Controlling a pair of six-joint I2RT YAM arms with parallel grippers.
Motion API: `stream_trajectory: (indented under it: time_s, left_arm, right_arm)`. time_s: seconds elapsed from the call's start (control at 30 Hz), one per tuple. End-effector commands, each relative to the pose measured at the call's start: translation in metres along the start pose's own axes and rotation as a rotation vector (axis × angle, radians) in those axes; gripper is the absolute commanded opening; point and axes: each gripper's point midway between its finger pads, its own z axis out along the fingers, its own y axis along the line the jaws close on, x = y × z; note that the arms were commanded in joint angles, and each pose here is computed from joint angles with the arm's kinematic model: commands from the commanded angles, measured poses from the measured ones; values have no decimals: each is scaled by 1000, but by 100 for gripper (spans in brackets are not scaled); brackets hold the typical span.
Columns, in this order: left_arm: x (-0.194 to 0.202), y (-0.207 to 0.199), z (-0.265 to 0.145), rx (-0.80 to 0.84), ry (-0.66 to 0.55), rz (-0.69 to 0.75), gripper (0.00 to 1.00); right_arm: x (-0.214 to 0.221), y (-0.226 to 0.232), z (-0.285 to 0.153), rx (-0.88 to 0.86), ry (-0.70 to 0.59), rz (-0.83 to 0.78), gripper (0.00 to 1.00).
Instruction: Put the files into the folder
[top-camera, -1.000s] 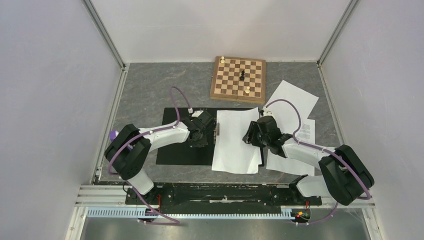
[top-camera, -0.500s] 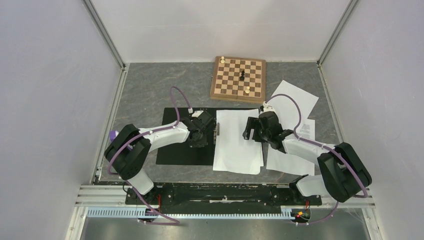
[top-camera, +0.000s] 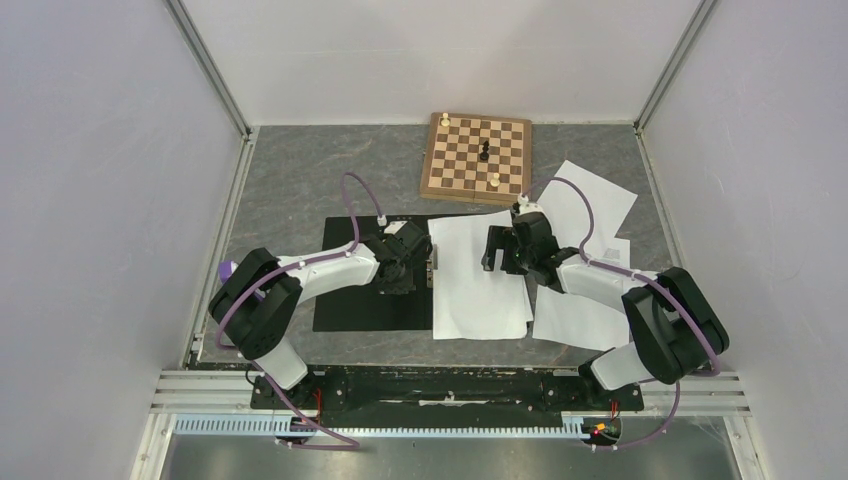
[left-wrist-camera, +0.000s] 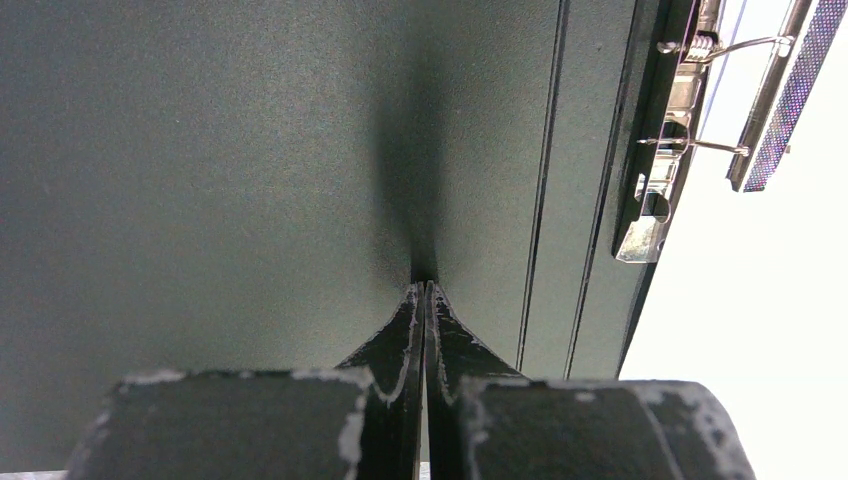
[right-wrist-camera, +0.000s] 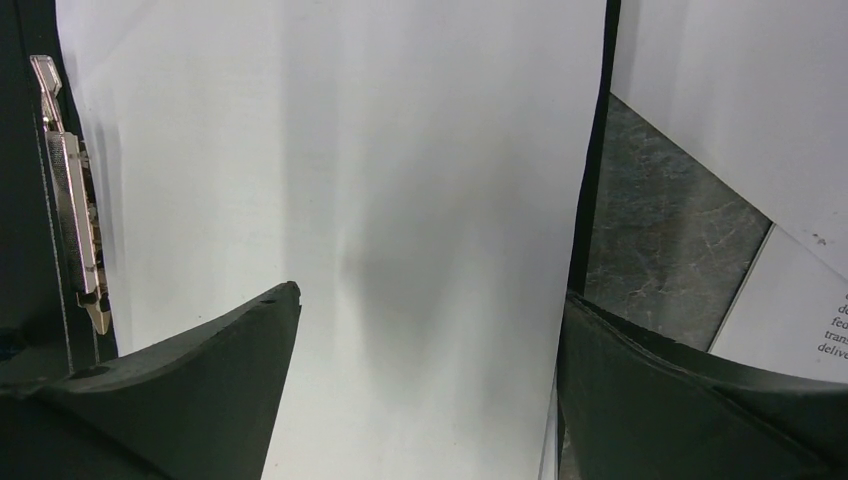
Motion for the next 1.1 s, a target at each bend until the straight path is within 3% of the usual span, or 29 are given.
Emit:
stream_trajectory:
  time_s: [0.0,0.47,0.7,1.07]
  left_arm:
    - [4,12,5,-37,22,50,2]
    - [2,8,3,-17,27,44,2]
    - [0,7,2,-11,26,48,2]
    - [-2,9,1,-10,31,42,2]
  right_arm:
    - [18,-28,0,118,55,-32,94]
    - [29,-7,-16,56,39,-36,98]
    - [1,-25,-18,103,-12,-15,98]
    - [-46,-9,14,51,-54,2,98]
